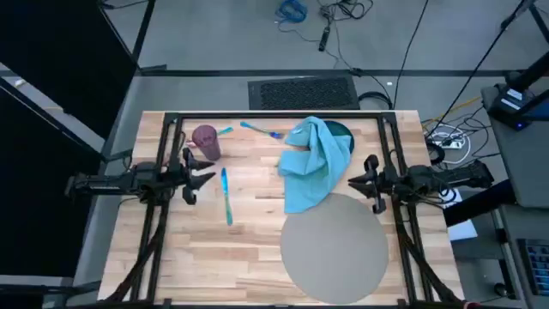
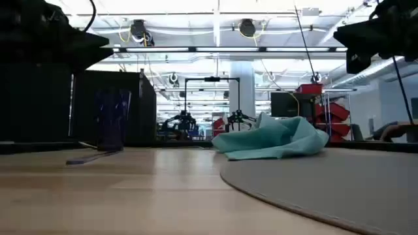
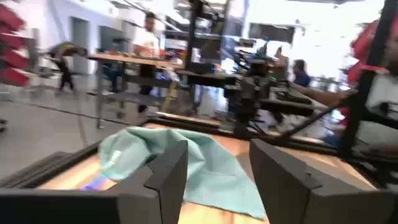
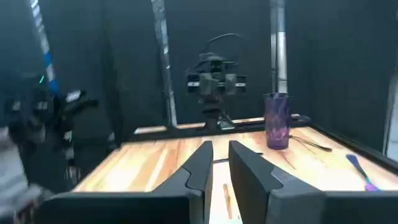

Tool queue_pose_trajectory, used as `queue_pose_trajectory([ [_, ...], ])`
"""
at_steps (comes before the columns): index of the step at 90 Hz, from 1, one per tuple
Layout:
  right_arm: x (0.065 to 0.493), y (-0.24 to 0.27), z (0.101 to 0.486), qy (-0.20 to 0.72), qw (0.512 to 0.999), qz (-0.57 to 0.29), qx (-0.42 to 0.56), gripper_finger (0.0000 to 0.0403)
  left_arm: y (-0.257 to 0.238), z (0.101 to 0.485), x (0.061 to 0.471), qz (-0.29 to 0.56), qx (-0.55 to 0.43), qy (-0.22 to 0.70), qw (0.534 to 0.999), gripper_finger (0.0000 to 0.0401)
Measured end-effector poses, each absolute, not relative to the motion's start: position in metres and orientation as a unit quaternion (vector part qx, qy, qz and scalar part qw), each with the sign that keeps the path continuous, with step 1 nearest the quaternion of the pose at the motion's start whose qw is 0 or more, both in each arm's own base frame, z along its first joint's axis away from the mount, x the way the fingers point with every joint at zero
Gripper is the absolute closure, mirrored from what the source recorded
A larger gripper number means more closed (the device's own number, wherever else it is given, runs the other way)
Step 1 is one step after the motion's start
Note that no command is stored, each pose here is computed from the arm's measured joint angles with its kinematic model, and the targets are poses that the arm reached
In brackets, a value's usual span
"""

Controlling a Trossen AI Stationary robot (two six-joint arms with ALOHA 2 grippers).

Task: Set table place
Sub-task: Move the gray mat to the center of the table

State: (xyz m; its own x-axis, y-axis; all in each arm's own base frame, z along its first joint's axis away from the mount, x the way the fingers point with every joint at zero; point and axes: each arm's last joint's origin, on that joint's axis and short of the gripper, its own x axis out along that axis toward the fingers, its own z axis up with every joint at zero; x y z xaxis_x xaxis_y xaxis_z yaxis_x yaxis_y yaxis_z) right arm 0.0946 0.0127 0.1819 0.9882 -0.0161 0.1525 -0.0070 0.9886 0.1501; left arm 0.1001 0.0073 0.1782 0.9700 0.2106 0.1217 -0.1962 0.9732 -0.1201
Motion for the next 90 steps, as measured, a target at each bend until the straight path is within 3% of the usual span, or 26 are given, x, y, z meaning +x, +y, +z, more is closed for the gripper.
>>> queue_pose_trajectory([
  [45,0.094,0.012,0.185,-0.095,0.993,-0.018,0.066,0.0364,0.009,0.181,0.099,0.137,-0.058,-0.082,0.985,0.0244],
  [66,0.09,0.007,0.205,-0.13,0.989,-0.047,0.061,0.0364,0.01,0.234,0.085,0.157,-0.025,-0.174,0.972,0.0244],
  [90,0.092,-0.004,0.238,-0.119,0.986,-0.111,0.041,0.0364,0.017,0.288,0.08,0.284,0.008,-0.156,0.946,0.0244],
])
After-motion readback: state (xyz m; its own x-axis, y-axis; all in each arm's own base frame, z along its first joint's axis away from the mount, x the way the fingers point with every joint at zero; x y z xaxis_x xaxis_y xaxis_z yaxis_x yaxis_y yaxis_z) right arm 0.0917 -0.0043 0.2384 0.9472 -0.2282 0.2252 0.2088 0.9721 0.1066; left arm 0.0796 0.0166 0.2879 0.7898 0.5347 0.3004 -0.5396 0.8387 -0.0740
